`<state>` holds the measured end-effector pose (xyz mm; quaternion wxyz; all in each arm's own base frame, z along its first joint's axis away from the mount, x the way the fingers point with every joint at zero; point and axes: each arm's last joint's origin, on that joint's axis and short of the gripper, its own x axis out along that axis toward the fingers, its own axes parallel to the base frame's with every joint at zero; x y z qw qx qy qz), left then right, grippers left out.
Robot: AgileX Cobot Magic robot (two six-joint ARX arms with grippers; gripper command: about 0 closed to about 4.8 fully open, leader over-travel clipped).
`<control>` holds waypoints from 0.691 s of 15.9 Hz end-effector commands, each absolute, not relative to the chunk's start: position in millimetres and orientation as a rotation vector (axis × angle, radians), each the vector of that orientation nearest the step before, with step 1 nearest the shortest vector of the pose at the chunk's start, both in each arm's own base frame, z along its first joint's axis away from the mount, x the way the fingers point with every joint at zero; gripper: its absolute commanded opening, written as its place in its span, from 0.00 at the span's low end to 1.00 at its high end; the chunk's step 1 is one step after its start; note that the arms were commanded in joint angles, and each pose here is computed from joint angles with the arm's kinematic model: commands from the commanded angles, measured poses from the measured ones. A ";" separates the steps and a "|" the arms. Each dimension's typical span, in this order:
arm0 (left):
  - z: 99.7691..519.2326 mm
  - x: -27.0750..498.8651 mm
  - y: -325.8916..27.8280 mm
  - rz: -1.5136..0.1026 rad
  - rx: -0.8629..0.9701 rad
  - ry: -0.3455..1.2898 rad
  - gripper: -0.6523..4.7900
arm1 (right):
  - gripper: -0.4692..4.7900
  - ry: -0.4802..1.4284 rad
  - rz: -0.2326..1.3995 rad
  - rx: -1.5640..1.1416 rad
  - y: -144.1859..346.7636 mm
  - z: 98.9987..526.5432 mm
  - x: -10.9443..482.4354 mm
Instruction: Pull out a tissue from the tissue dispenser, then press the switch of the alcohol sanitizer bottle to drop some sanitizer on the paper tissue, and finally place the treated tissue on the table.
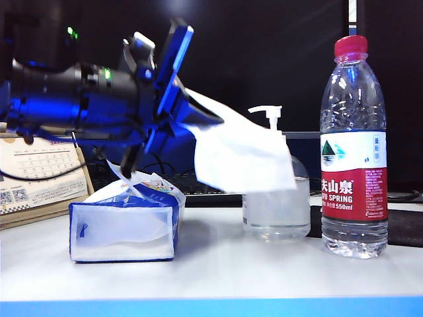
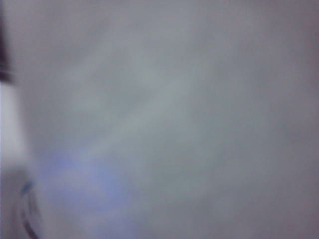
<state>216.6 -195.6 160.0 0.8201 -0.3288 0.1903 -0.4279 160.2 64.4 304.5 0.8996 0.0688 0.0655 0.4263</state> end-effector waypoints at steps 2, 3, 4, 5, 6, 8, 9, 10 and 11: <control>144.8 222.3 -199.9 -0.970 -0.755 0.415 0.11 | 0.39 0.146 0.885 0.145 68.2 300.4 172.5; 144.1 224.1 -201.9 -0.993 -0.783 0.407 0.11 | 0.39 0.159 0.884 0.149 69.9 297.1 178.1; 143.1 226.8 -204.5 -1.006 -0.806 0.405 0.11 | 0.39 0.177 0.883 0.161 71.5 293.5 183.6; 144.2 228.9 -207.0 -1.018 -0.805 0.402 0.11 | 0.39 0.204 0.883 0.168 73.3 288.4 189.4; 145.9 229.5 -207.7 -1.030 -0.806 0.394 0.11 | 0.39 0.214 0.882 0.169 74.1 286.2 191.8; 145.1 229.7 -207.6 -1.024 -0.804 0.401 0.11 | 0.36 0.217 0.885 0.170 75.0 284.9 193.8; 145.0 229.4 -207.9 -1.030 -0.803 0.404 0.11 | 0.28 0.219 0.903 0.171 75.9 283.9 195.3; 145.3 229.2 -207.9 -1.038 -0.802 0.405 0.11 | 0.11 0.222 0.933 0.175 77.4 282.6 197.1; 145.9 229.1 -207.9 -1.047 -0.802 0.401 0.11 | 0.08 0.228 0.958 0.184 79.0 280.7 200.0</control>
